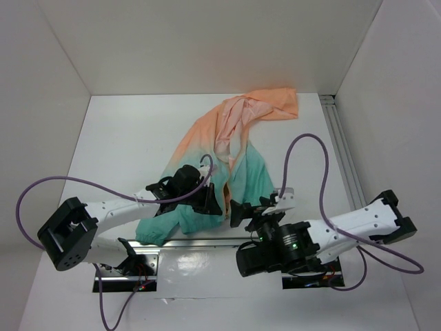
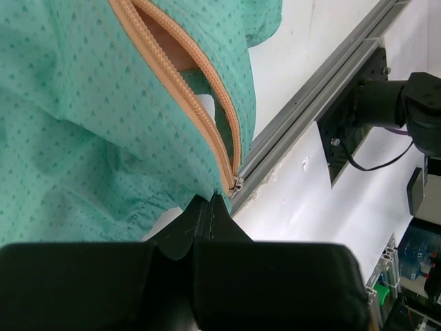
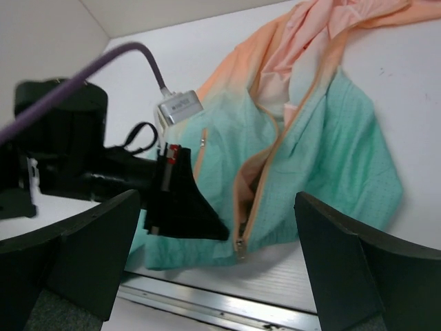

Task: Zip up the jacket

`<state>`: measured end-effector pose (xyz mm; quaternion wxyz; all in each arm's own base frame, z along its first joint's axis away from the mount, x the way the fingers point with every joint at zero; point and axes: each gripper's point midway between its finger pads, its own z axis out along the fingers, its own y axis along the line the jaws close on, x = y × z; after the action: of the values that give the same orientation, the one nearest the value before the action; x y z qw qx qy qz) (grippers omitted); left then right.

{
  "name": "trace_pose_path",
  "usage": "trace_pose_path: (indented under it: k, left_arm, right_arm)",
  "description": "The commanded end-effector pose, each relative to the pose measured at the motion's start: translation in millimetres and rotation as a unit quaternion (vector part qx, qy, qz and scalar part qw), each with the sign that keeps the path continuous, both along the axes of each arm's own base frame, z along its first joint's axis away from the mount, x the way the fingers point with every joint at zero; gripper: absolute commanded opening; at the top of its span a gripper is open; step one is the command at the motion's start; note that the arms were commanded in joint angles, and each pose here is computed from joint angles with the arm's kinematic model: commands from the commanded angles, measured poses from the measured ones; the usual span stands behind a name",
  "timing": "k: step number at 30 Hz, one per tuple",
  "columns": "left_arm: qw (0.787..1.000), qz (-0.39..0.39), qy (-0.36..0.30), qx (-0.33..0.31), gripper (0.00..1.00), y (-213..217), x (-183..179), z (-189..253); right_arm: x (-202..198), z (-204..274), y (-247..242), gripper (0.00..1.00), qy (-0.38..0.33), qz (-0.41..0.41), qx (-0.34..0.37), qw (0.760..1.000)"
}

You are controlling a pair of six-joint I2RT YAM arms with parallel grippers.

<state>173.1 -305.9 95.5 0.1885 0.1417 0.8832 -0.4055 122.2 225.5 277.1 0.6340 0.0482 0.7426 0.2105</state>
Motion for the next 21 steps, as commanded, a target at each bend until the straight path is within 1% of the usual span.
trace_pose_path:
  k: [1, 3, 5, 6, 7, 8, 9, 11, 12, 15, 16, 17, 18, 19, 21]
  left_arm:
    - [1.000, 0.005, -0.022, 0.004, 0.00, 2.6, 7.0, 9.2]
    - [0.999, 0.021, -0.024, 0.013, 0.00, 11.3, 14.5, 11.5]
    - [0.999, 0.030, -0.036, 0.017, 0.00, 17.4, 21.3, 17.1]
    - [0.998, 0.049, -0.039, 0.023, 0.00, 25.5, 28.9, 17.6]
    - [0.997, 0.057, -0.035, 0.039, 0.00, 33.5, 31.1, 12.0]
    - [0.996, 0.065, -0.034, 0.040, 0.00, 38.1, 33.5, 13.4]
    - [0.995, 0.086, -0.032, 0.049, 0.00, 47.4, 42.2, 10.7]
    - [0.992, 0.112, -0.021, 0.060, 0.00, 60.3, 47.9, 8.5]
    - [0.989, 0.133, -0.019, 0.067, 0.00, 70.3, 56.3, 6.5]
    - [0.985, 0.160, -0.021, 0.058, 0.00, 80.3, 66.7, 13.2]
    - [0.984, 0.167, -0.018, 0.056, 0.00, 82.2, 68.7, 13.5]
    - [0.983, 0.173, -0.021, 0.054, 0.00, 83.6, 73.0, 17.0]
    - [0.983, 0.174, -0.029, 0.047, 0.00, 82.4, 75.3, 24.1]
    - [0.982, 0.178, -0.024, 0.051, 0.00, 85.7, 75.4, 22.3]
    - [0.982, 0.183, -0.028, 0.048, 0.00, 86.6, 80.1, 28.8]
  right_arm:
    - [9.4, 29.1, -0.9, 1.00, -0.169, -0.027, -0.030, 0.985]
    - [8.6, 3.6, 2.3, 1.00, -0.178, -0.018, -0.086, 0.980]
    - [8.3, -13.3, 2.2, 1.00, -0.163, -0.011, -0.094, 0.982]
    - [8.9, -24.5, -0.9, 1.00, -0.161, -0.008, -0.102, 0.982]
    - [8.7, -32.1, -1.1, 1.00, -0.150, -0.006, -0.085, 0.985]
    - [8.5, -38.4, -0.7, 1.00, -0.149, -0.004, -0.084, 0.985]
    - [8.0, -50.9, 0.3, 1.00, -0.144, -0.001, -0.096, 0.985]
    - [6.2, -65.3, 5.7, 1.00, -0.134, 0.002, -0.098, 0.986]
    - [4.8, -79.8, 11.2, 1.00, -0.140, 0.006, -0.127, 0.982]
    - [3.2, -102.3, 26.1, 1.00, -0.145, 0.008, -0.153, 0.978]
    - [0.3, -116.2, 38.6, 1.00, -0.151, 0.012, -0.181, 0.972]
    - [3.6, -125.2, 42.3, 1.00, -0.146, 0.002, -0.198, 0.969]
    - [8.0, -140.2, 44.6, 1.00, -0.143, -0.007, -0.232, 0.962]
    - [10.6, -144.6, 47.2, 1.00, -0.142, -0.012, -0.236, 0.961]
    - [20.3, -152.8, 43.8, 1.00, -0.129, -0.032, -0.222, 0.966]
